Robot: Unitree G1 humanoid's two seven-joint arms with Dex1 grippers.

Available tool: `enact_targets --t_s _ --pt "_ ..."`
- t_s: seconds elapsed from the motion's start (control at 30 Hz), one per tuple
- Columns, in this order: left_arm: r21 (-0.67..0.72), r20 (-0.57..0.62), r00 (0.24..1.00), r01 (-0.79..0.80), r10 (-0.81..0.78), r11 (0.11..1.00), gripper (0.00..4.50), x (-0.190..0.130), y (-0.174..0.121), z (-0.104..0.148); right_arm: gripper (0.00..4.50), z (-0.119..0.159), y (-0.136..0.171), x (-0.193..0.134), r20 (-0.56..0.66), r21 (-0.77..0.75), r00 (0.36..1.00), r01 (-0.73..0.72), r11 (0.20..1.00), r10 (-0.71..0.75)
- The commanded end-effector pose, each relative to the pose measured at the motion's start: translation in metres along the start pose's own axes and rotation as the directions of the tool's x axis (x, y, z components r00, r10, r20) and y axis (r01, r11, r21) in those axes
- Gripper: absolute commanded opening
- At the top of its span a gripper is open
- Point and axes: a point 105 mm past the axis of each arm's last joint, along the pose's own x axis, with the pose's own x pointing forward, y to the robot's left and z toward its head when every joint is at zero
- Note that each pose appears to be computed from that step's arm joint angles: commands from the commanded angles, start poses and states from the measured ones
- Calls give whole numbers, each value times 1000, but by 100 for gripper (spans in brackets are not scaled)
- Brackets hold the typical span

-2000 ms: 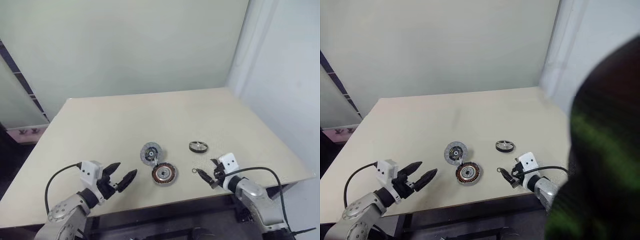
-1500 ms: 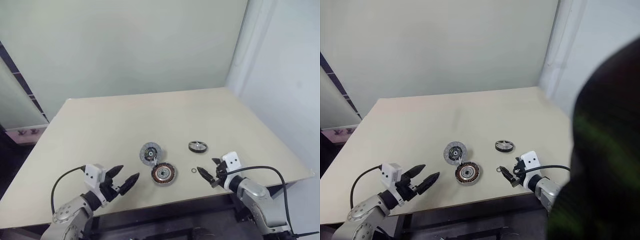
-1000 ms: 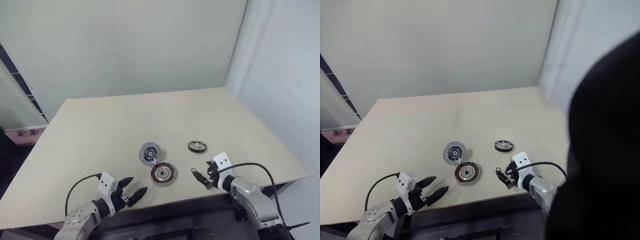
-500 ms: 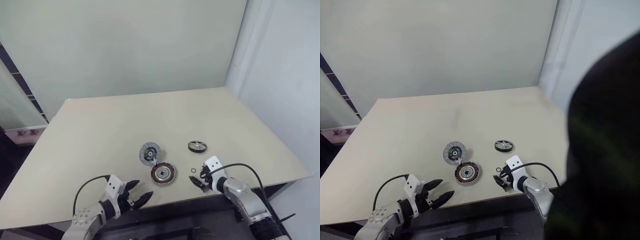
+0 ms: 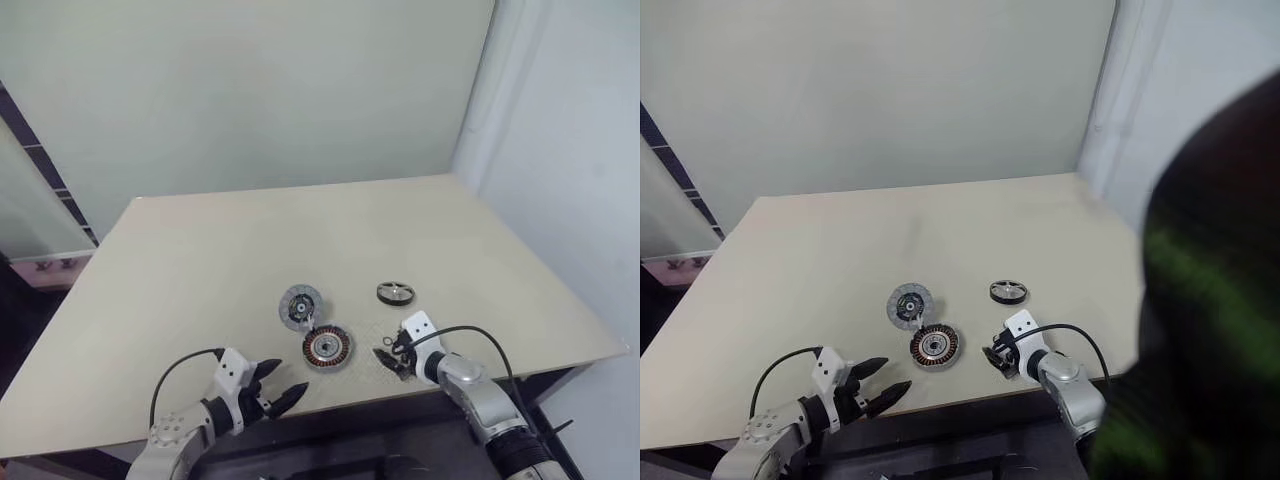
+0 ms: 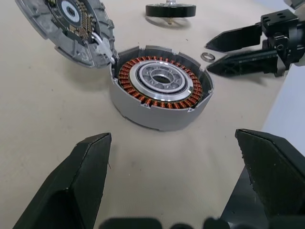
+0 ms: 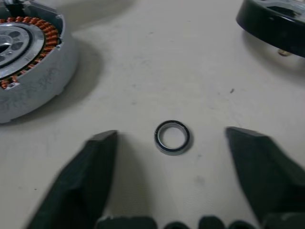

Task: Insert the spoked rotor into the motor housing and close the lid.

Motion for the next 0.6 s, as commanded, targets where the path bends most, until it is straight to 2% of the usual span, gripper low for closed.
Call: enact_targets --t_s 0.03,0.2,0.37,0.6 --pt "37 29 999 17 -18 999 450 2 -1 9 258 12 -1 2 35 -15 999 0 1000 1" --pt "36 26 1000 14 -15 999 450 1 -1 8 81 14 -1 1 42 -11 999 4 1000 -4" --pt "36 27 1000 6 -7 999 450 0 1 8 81 25 -3 -1 79 -19 997 8 1000 -7" --pt "45 43 999 -3 1 999 450 1 6 13 81 62 12 1 151 -75 986 -56 996 67"
